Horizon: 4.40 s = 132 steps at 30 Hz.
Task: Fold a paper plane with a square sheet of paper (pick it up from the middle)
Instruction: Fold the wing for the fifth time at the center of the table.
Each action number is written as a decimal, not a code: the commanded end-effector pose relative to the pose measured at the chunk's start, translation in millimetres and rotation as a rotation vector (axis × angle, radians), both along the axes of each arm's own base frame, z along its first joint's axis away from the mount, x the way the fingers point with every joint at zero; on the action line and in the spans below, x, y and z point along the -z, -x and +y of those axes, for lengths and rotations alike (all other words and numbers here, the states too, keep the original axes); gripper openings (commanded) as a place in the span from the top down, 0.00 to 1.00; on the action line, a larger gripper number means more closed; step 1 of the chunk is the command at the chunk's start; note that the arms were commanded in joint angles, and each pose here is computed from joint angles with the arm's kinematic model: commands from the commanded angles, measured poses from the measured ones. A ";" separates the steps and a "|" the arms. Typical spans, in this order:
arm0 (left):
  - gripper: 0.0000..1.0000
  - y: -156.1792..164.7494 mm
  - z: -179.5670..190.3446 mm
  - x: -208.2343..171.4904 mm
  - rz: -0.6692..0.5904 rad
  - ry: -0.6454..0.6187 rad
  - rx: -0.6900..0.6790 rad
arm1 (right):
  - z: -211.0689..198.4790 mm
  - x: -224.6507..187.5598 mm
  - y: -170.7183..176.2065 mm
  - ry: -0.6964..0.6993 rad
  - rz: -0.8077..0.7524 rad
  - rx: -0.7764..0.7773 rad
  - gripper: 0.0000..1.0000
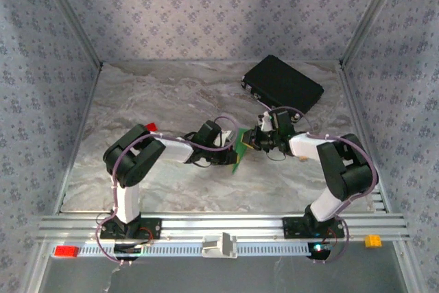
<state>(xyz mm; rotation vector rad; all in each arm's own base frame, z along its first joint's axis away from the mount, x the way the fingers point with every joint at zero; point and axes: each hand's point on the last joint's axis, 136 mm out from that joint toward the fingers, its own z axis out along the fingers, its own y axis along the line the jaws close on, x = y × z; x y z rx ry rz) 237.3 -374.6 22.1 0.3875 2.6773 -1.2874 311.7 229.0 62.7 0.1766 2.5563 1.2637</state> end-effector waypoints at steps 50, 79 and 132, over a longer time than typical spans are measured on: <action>0.79 5.7 9.2 -15.7 0.094 -0.006 -0.045 | -20.0 76.9 21.8 0.203 0.179 0.013 0.91; 0.99 37.2 4.9 7.2 0.291 0.055 0.033 | -27.3 85.8 25.8 0.247 0.202 0.033 0.91; 1.00 80.7 36.9 31.2 0.305 -0.196 0.149 | -31.1 89.2 27.3 0.279 0.212 0.045 0.92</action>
